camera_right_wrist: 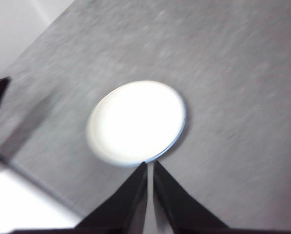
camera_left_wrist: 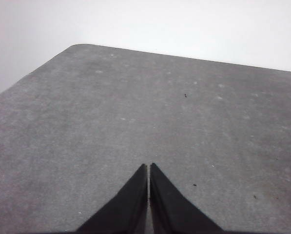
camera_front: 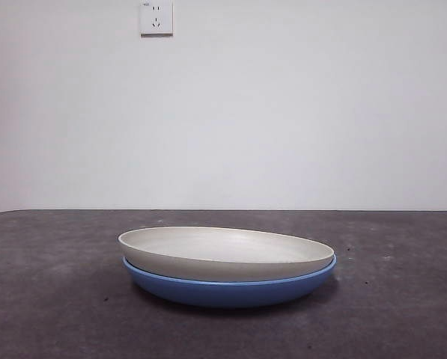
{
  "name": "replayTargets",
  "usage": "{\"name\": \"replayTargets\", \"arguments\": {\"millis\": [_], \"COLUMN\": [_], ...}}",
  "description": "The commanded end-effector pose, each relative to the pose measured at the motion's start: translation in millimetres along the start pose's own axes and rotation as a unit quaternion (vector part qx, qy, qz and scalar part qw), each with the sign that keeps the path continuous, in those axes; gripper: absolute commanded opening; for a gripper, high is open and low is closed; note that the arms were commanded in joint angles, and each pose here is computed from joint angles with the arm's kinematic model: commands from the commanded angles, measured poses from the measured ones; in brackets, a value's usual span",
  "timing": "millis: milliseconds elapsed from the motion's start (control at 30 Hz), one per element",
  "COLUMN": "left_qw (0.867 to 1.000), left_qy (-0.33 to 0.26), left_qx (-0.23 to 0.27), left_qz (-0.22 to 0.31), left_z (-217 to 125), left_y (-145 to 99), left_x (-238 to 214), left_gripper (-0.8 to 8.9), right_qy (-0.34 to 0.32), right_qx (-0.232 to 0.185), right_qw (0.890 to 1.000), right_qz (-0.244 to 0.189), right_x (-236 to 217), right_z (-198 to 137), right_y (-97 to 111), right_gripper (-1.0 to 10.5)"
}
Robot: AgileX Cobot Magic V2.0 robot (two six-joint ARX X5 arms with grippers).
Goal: Pick up the white plate, put it on the blue plate, put it on desk
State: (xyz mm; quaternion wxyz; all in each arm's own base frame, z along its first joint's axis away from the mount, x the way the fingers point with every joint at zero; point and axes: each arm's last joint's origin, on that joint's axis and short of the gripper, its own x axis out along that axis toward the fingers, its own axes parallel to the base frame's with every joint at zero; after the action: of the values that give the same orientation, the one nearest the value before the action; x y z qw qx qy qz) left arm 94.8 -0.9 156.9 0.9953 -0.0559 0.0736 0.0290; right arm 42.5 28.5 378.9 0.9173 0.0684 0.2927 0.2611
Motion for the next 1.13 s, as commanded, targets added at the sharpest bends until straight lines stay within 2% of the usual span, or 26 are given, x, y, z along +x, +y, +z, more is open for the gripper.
{"name": "replayTargets", "arguments": {"millis": [33,100,167,300,433,533,667,800,1133], "left_qw": [1.000,1.000,1.000,1.000,1.000,1.000,1.000,1.000,1.000], "left_qy": [0.013,0.013,0.013,0.013,0.013,0.013,0.013,0.013,0.013], "left_qx": [0.005,0.005,0.005,0.005,0.005,0.005,0.005,0.005,0.005], "left_qz": [0.004,0.004,0.004,0.004,0.004,0.004,0.004,0.004,0.004], "left_z": [-7.3,-7.3,-7.3,-7.4,-7.4,-7.4,-7.4,-7.4,-7.4], "left_y": [0.9,0.9,0.9,0.9,0.9,0.9,0.9,0.9,0.9], "left_x": [2.0,2.0,2.0,2.0,2.0,2.0,2.0,2.0,2.0], "left_gripper": [0.09,0.09,0.09,0.09,0.09,0.09,0.09,0.09,0.09], "right_qy": [-0.071,-0.116,-0.166,-0.205,-0.231,-0.242,-0.252,-0.247,-0.215], "right_qx": [-0.055,-0.048,-0.034,-0.042,-0.031,-0.027,-0.025,-0.024,-0.014], "right_qw": [0.994,0.988,0.975,0.946,0.926,0.917,0.911,0.912,0.927], "right_qz": [-0.065,-0.094,-0.144,-0.246,-0.297,-0.316,-0.325,-0.325,-0.307], "right_x": [0.8,3.7,8.8,26.8,51.5,68.5,89.6,107.2,132.8], "right_z": [2.8,-1.7,-12.6,-42.2,-74.9,-91.8,-110.2,-126.9,-158.1], "right_y": [-6.8,-13.1,-22.9,-43.8,-65.6,-79.3,-94.4,-105.4,-116.0], "right_gripper": [0.2,0.2,0.2,0.2,0.2,0.2,0.2,0.2,0.2]}}
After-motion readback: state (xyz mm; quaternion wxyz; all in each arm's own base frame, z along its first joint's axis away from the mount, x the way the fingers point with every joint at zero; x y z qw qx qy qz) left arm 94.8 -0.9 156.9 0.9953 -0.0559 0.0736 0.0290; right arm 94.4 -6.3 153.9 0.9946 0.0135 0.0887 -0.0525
